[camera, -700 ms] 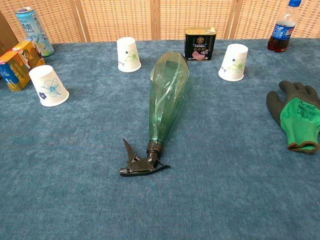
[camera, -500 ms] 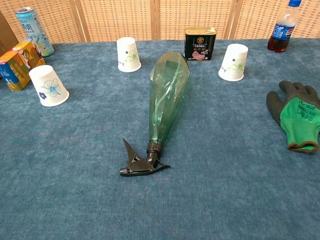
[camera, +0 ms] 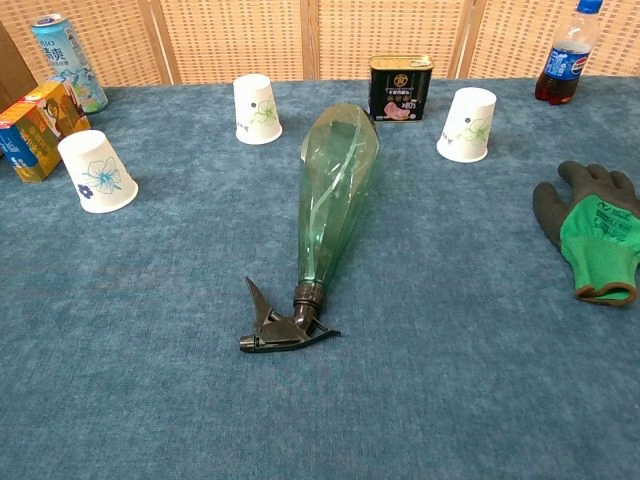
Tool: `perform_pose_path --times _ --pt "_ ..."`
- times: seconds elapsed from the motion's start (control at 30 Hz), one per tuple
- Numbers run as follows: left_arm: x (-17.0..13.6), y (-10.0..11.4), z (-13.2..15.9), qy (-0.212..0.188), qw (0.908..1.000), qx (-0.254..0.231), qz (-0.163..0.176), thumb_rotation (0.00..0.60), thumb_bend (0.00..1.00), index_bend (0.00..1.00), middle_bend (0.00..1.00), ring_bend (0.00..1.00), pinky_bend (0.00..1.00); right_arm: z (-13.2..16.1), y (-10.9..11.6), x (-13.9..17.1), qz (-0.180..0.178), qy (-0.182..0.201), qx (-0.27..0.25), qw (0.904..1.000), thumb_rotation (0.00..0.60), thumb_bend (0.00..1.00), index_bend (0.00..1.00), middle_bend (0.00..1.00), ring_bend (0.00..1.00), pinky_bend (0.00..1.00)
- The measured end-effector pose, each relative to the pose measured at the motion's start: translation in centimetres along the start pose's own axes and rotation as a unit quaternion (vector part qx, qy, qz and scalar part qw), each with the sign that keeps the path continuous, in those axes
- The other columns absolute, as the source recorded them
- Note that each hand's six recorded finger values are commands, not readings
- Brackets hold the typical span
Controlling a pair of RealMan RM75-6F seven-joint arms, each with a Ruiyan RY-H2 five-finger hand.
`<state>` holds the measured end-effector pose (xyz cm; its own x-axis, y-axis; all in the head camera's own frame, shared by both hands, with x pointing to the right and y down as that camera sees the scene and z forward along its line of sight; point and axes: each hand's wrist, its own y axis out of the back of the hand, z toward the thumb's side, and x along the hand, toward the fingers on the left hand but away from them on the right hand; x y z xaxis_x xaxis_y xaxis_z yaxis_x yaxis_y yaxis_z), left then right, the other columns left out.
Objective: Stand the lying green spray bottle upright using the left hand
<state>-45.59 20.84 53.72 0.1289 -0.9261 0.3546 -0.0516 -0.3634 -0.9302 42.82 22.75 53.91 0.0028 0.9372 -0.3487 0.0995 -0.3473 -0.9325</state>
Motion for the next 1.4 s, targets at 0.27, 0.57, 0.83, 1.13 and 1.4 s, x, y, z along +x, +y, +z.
perform_pose_path --times 0.27,0.57,0.83,1.13,1.4 --pt "0.6 -0.3 1.4 -0.053 0.998 0.004 -0.034 0.6 0.42 0.3 0.24 0.22 0.12 0.1 0.3 0.0 -0.003 0.0 0.0 1.0 0.6 0.26 0.29 0.29 0.18 0.32" --pt "2.2 -1.2 4.8 -0.163 0.9836 0.023 -0.073 0.6 0.42 0.29 0.22 0.21 0.15 0.4 0.1 0.0 0.001 0.0 0.002 1.0 0.6 0.26 0.29 0.29 0.18 0.32" --pt "4.3 -3.6 9.2 -0.291 0.9476 0.066 -0.113 0.6 0.42 0.26 0.17 0.15 0.15 0.5 0.4 0.1 -0.003 -0.004 0.003 1.0 0.6 0.26 0.28 0.29 0.18 0.32" --pt "7.4 -5.0 13.5 -0.393 0.9031 0.126 -0.118 0.6 0.42 0.22 0.14 0.12 0.12 -0.1 1.1 0.9 -0.013 -0.021 0.007 0.9997 0.6 0.26 0.28 0.29 0.18 0.32" --pt "10.0 -5.2 17.3 -0.462 0.8656 0.17 -0.091 0.6 0.42 0.2 0.13 0.11 0.11 -0.8 1.8 1.7 -0.024 -0.036 0.01 0.999 0.6 0.26 0.28 0.29 0.18 0.32"
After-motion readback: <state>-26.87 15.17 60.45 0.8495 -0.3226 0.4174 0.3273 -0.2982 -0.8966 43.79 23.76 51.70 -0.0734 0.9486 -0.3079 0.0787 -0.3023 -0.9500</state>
